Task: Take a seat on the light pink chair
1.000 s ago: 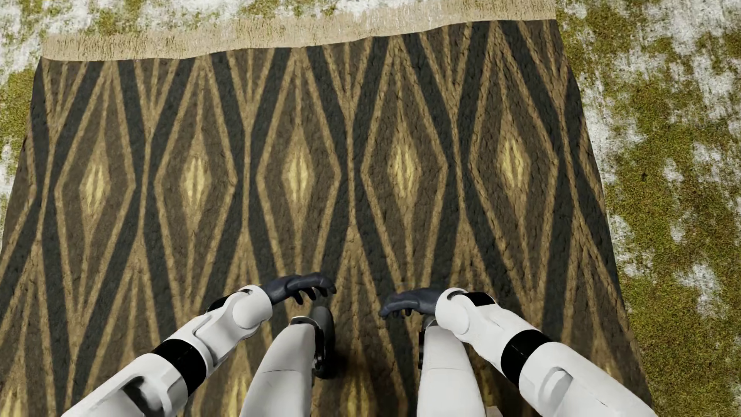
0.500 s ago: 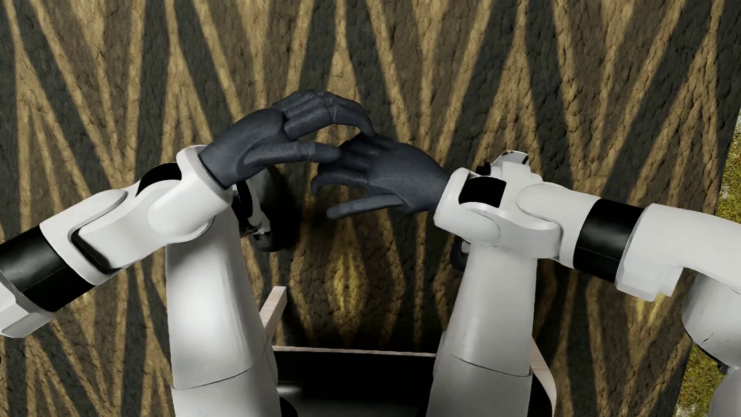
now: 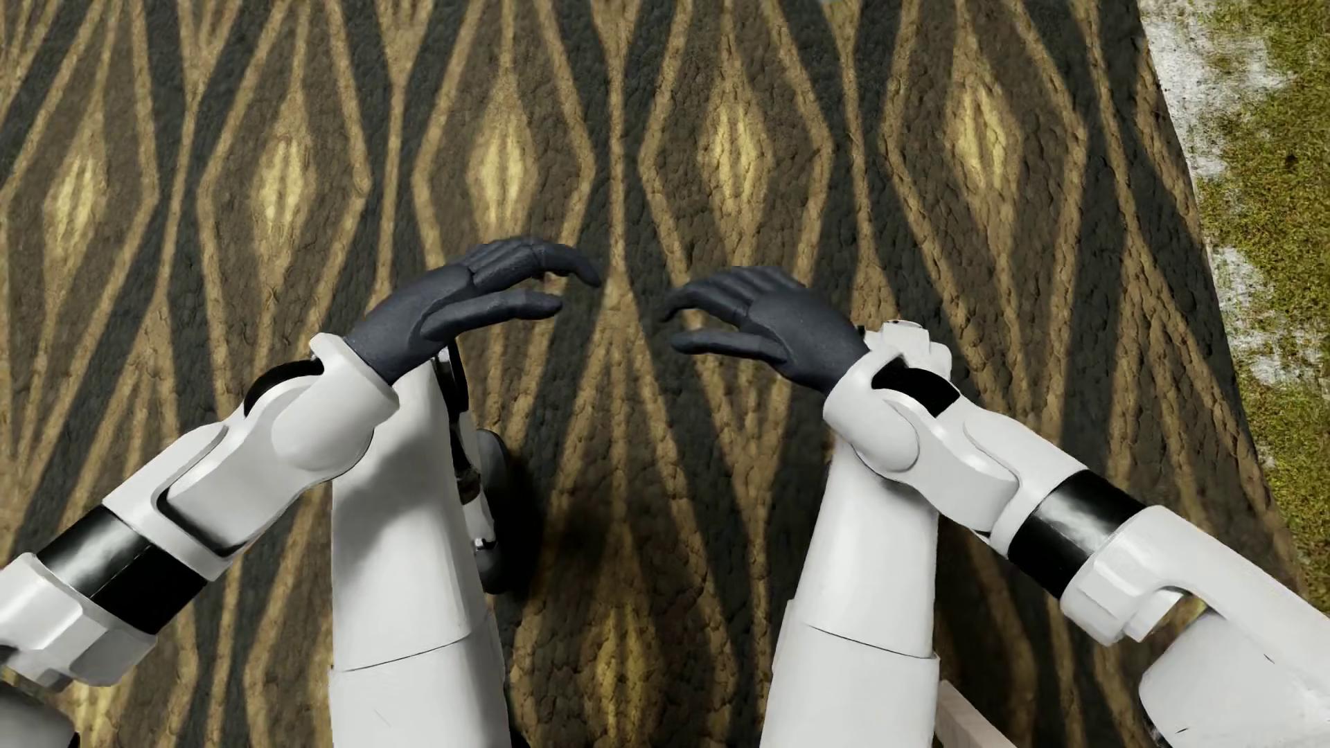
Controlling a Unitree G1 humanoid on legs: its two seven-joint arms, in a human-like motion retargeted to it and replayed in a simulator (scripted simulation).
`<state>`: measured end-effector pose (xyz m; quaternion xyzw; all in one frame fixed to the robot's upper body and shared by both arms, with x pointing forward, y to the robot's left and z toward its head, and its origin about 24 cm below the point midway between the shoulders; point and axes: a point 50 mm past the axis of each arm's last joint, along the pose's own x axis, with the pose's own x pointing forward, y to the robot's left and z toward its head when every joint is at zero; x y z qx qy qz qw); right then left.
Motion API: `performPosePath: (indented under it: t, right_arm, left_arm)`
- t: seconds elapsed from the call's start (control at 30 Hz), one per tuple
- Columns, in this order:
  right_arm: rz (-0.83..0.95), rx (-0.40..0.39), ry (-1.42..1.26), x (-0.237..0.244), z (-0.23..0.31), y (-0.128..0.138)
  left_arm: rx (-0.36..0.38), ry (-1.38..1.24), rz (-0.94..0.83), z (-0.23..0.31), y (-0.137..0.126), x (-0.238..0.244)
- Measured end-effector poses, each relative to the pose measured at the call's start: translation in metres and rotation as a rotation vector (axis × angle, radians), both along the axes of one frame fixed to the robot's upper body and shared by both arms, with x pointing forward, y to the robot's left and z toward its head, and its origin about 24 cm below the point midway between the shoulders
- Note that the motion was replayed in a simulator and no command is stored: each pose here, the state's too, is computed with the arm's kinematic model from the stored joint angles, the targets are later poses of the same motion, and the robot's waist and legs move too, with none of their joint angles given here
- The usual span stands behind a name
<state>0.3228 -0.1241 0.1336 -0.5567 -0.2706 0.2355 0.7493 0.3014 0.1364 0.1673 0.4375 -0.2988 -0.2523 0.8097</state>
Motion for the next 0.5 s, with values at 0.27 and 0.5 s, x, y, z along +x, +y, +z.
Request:
performPosePath:
  t: [0.27,0.5]
  right_arm:
    - [-0.683,0.589,0.456,-0.016,-0.124,-0.051]
    - [-0.938,0.120,1.211,-0.133,-0.246,-0.133]
  left_arm:
    - [-0.467,0.430,0.612,-0.129,0.061,-0.008]
    - [-0.034,1.194,0.772,-0.266,0.103,-0.089]
